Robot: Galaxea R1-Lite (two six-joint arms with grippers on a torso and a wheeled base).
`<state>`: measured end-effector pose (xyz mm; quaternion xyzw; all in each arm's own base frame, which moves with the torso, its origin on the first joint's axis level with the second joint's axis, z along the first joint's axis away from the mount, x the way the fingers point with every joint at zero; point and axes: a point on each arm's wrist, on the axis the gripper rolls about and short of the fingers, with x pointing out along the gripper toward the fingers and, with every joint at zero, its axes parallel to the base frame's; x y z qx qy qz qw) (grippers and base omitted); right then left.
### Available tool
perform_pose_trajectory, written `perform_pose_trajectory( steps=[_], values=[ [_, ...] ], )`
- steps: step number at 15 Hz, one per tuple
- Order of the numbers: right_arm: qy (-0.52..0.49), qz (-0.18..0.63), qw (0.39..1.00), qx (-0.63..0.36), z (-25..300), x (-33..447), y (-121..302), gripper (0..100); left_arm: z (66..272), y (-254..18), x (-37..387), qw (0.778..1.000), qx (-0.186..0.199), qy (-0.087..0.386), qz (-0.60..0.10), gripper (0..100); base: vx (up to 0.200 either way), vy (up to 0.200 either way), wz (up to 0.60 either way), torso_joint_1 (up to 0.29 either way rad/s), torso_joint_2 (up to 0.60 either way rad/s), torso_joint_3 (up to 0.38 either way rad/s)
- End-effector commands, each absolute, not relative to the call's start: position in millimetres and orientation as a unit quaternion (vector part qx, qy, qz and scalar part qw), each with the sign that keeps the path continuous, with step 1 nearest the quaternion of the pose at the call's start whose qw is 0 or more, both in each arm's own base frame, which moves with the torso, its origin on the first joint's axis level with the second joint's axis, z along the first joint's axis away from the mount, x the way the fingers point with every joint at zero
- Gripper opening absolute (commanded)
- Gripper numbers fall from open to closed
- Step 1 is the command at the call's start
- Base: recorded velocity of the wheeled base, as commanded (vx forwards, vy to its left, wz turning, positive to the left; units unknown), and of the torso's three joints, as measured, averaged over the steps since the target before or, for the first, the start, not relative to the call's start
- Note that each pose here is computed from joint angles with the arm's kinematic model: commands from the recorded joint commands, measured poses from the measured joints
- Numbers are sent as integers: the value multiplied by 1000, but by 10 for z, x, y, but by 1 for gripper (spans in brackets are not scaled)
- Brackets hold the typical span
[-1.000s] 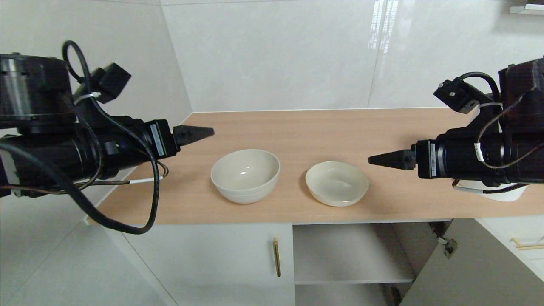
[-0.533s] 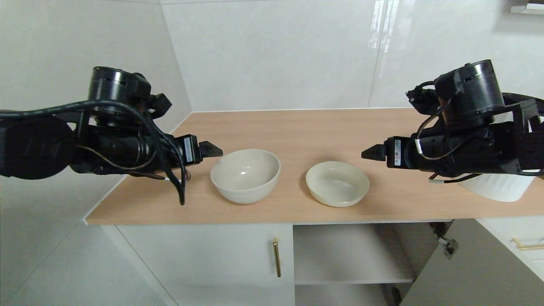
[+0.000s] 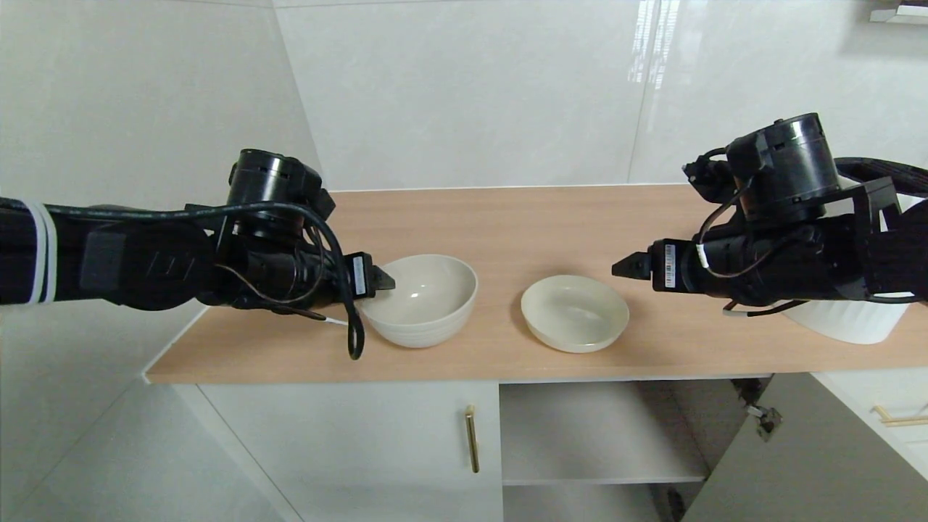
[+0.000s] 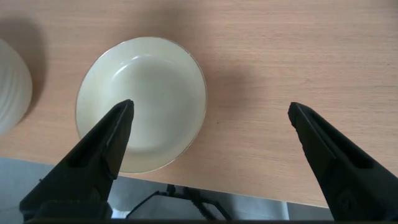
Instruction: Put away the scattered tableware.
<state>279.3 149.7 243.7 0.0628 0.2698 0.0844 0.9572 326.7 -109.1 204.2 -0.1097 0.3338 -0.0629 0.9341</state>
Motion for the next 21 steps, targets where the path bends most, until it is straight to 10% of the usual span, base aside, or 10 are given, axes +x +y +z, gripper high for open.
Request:
perform_pose_trajectory(
  steps=[1,10,17,18,21],
  values=[
    [270,85,957,62,2433,2795,1499,100,1981,-1143,3286,931,-106,342,-67,0,0,0,0,0,0,0],
    [307,45,950,33,2058,3101,1654,100,2592,-980,2785,954,-127,258,-87,0,0,0,0,0,0,0],
    [325,24,945,22,1813,3254,1788,100,2637,-969,2727,955,-128,251,-90,0,0,0,0,0,0,0],
    [324,23,946,23,1814,3259,1790,0,2637,-969,2727,955,-128,251,-90,0,0,0,0,0,0,0],
    [323,26,946,25,1805,3271,1798,0,2686,-953,2685,957,-130,243,-92,0,0,0,0,0,0,0]
  ],
)
